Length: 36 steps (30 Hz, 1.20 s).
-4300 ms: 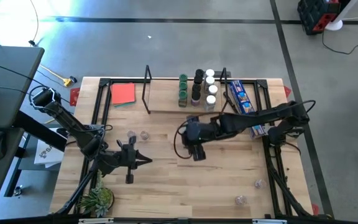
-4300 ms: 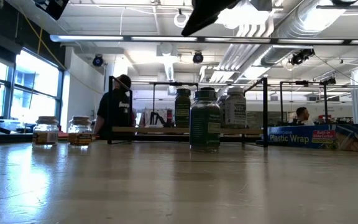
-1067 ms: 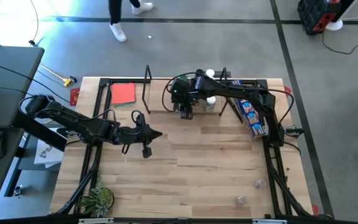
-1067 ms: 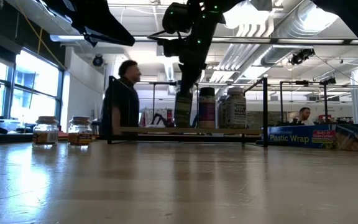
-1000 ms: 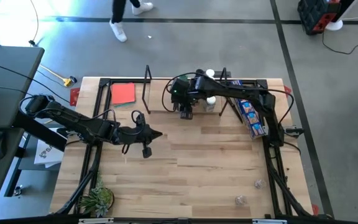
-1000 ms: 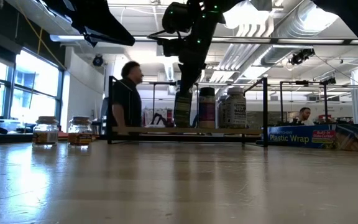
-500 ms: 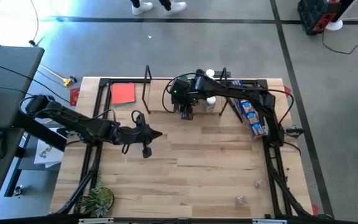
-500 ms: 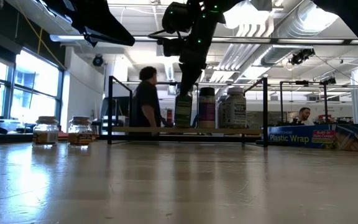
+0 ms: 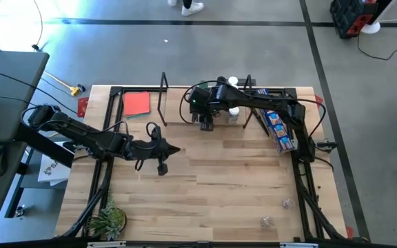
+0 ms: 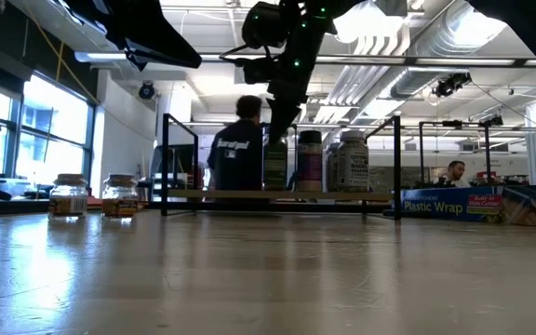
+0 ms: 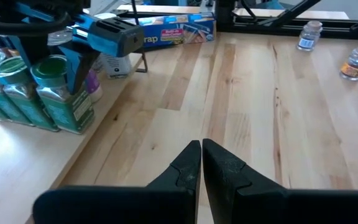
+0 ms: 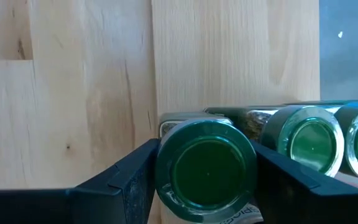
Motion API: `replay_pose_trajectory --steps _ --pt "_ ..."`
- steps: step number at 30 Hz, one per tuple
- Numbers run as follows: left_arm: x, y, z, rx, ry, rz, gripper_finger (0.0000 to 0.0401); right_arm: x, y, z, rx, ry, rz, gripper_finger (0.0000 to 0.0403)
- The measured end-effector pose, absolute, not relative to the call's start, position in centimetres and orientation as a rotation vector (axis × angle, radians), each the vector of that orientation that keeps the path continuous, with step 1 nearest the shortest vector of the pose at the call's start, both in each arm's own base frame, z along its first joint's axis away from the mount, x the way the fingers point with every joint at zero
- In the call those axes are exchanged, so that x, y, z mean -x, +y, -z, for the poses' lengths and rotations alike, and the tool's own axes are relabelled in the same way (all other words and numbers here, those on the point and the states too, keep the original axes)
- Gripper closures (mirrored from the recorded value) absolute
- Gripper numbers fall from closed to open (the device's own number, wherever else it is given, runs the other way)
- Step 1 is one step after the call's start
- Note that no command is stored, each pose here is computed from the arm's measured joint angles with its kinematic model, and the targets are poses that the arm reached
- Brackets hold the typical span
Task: Shelf spices
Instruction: Put the green seasoning bottle on the shelf aligned with the other green seasoning bottle bottles
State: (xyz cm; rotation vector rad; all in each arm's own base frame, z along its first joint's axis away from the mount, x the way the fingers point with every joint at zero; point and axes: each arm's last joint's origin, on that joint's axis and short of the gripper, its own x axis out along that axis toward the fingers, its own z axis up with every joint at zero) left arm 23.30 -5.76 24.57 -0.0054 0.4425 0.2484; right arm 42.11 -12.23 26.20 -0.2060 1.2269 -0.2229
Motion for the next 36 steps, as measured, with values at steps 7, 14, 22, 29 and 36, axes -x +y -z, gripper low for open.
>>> replay_pose_trajectory --steps 7,14,22,29,36 --pt "-23.29 -5.77 -24.56 0.014 0.442 -0.249 0.0387 -42.09 -12.21 -26.19 0.245 1.236 0.195 0.0180" --pt "-23.29 -5.77 -24.55 0.014 0.443 -0.247 0.0387 -42.08 -12.21 -26.19 0.258 1.238 0.178 0.0180" --pt "-23.30 -5.82 -24.54 0.025 0.446 -0.234 0.0387 -42.07 -12.14 -26.17 0.268 1.241 0.161 0.0180" --pt "-23.30 -5.86 -24.53 0.028 0.449 -0.220 0.0387 -42.10 -12.05 -26.16 0.259 1.234 0.129 0.0180" --pt "-23.30 -5.86 -24.53 0.028 0.449 -0.219 0.0387 -42.09 -11.89 -26.12 0.212 1.222 0.080 0.0180"
